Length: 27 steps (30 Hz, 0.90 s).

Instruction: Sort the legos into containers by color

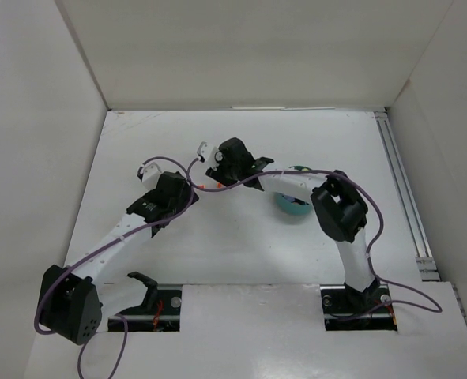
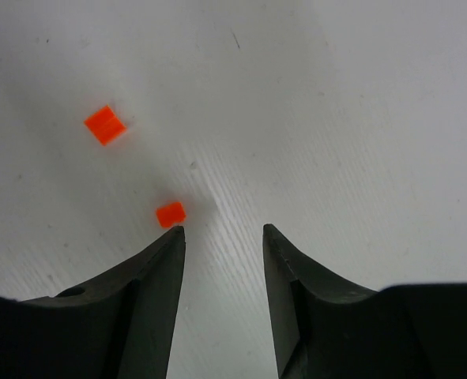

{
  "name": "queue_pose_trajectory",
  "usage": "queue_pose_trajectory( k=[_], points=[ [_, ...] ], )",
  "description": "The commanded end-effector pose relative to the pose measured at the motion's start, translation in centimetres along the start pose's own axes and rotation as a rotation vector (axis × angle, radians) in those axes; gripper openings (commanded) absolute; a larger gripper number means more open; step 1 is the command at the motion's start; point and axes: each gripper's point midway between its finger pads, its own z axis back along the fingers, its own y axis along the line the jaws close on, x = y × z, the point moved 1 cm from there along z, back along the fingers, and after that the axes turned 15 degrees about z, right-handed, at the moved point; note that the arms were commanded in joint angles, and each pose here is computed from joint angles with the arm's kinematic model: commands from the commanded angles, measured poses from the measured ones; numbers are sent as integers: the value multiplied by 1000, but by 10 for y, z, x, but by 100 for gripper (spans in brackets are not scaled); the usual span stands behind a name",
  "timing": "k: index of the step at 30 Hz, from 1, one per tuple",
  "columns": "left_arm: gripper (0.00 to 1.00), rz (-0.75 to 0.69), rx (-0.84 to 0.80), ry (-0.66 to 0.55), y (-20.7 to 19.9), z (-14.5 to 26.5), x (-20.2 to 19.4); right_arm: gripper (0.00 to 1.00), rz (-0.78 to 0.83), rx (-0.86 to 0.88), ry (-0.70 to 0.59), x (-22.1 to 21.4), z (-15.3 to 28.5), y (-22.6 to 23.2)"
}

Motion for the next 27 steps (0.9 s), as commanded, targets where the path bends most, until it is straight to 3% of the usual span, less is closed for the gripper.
queue_pose_trajectory(
  k=[1, 18, 27],
  points=[
    [100, 25, -14, -35, -2, 3, 7, 49, -4, -10, -57, 25, -11, -6],
    [100, -10, -41, 7, -4, -1, -2, 49, -56, 121, -14, 0, -35, 40],
    [100, -10, -38, -1, -3, -1, -1, 49, -84, 76, 35, -11, -39, 37]
  ],
)
